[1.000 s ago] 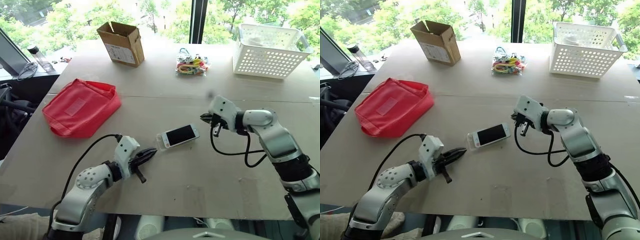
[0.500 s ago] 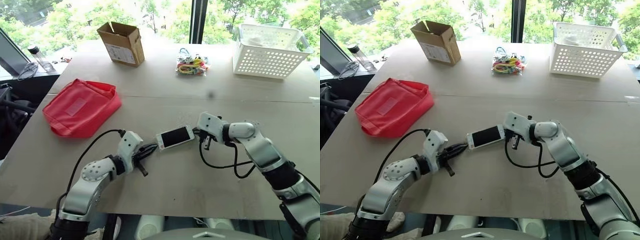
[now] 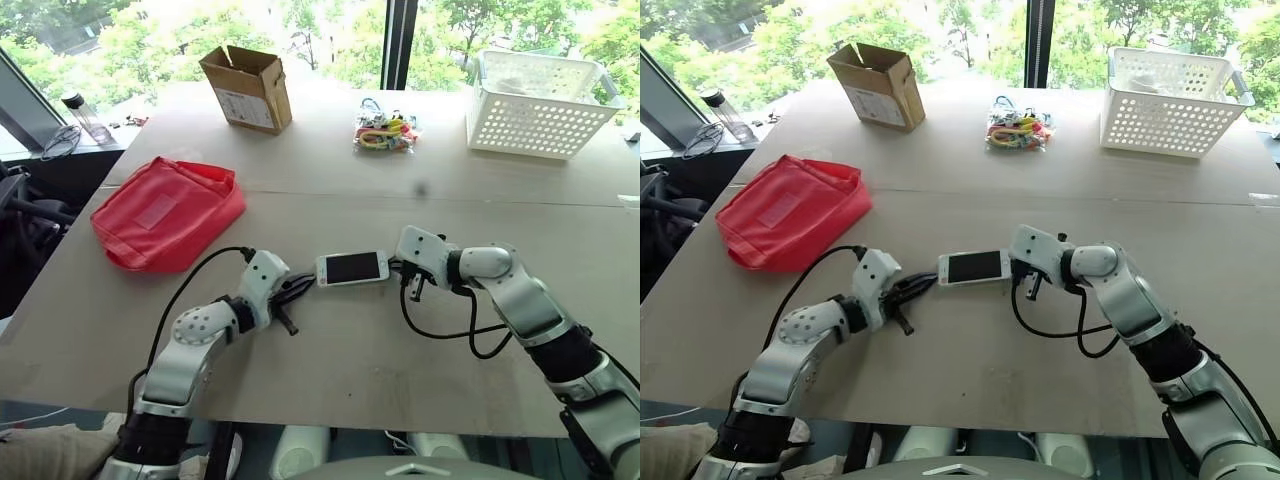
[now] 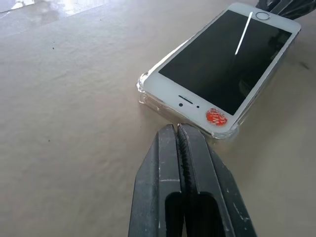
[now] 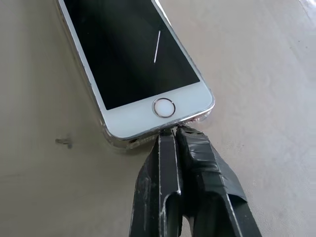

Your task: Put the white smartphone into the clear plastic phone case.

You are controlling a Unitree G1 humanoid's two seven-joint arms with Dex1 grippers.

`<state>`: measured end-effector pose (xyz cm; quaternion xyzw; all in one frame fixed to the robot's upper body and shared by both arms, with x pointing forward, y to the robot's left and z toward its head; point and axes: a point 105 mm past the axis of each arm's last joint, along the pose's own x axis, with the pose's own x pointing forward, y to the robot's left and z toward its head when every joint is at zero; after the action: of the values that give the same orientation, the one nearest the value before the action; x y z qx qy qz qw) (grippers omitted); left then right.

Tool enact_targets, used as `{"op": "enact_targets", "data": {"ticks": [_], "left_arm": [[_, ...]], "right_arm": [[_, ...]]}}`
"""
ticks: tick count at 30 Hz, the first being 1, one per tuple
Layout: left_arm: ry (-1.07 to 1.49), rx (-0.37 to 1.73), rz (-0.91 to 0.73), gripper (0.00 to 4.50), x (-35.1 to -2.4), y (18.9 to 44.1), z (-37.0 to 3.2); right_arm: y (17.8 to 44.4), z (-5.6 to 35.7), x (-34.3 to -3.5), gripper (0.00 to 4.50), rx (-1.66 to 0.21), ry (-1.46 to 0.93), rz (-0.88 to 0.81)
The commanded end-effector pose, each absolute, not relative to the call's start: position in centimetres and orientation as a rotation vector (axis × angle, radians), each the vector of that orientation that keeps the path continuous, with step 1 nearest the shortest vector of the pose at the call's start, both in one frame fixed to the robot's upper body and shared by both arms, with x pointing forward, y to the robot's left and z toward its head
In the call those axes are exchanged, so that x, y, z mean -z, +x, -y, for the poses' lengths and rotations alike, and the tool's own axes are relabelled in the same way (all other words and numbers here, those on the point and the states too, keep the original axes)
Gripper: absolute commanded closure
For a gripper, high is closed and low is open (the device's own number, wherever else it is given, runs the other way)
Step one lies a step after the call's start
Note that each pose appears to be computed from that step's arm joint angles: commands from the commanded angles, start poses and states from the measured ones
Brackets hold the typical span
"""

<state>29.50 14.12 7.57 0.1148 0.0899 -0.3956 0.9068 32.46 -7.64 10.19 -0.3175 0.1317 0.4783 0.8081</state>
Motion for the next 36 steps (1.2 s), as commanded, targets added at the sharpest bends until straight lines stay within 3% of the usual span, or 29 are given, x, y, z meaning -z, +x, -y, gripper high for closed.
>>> {"op": "enact_targets", "data": {"ticks": [1,7,13,19,25,30,36], "left_arm": [[0.249,0.917,-0.127,4.44,-8.9,30.2,-11.2],[0.273,0.954,-0.128,4.44,-9.6,31.3,-10.3],[0.269,0.892,-0.148,4.44,-10.2,31.8,-12.3],[0.105,0.847,-0.134,4.44,-11.9,32.2,-13.4],[-0.063,0.93,-0.146,4.44,-12.6,31.9,-11.5],[-0.04,1.001,-0.206,4.44,-10.3,32.0,-8.9],[0.03,0.962,-0.303,4.44,-7.1,33.2,-8.6]], "right_arm": [[32.3,8.3,-12.0,4.5,-0.986,-0.672,-0.214],[32.6,10.1,-11.5,4.5,-0.892,-0.674,-0.251],[31.6,10.5,-11.3,4.5,-0.884,-0.638,-0.267],[30.8,12.0,-12.2,4.5,-0.862,-0.558,-0.275],[30.7,12.6,-14.5,4.5,-0.855,-0.435,-0.243],[31.3,10.6,-14.8,4.5,-0.895,-0.382,-0.227],[32.7,8.1,-13.8,4.5,-0.92,-0.379,-0.243]]}}
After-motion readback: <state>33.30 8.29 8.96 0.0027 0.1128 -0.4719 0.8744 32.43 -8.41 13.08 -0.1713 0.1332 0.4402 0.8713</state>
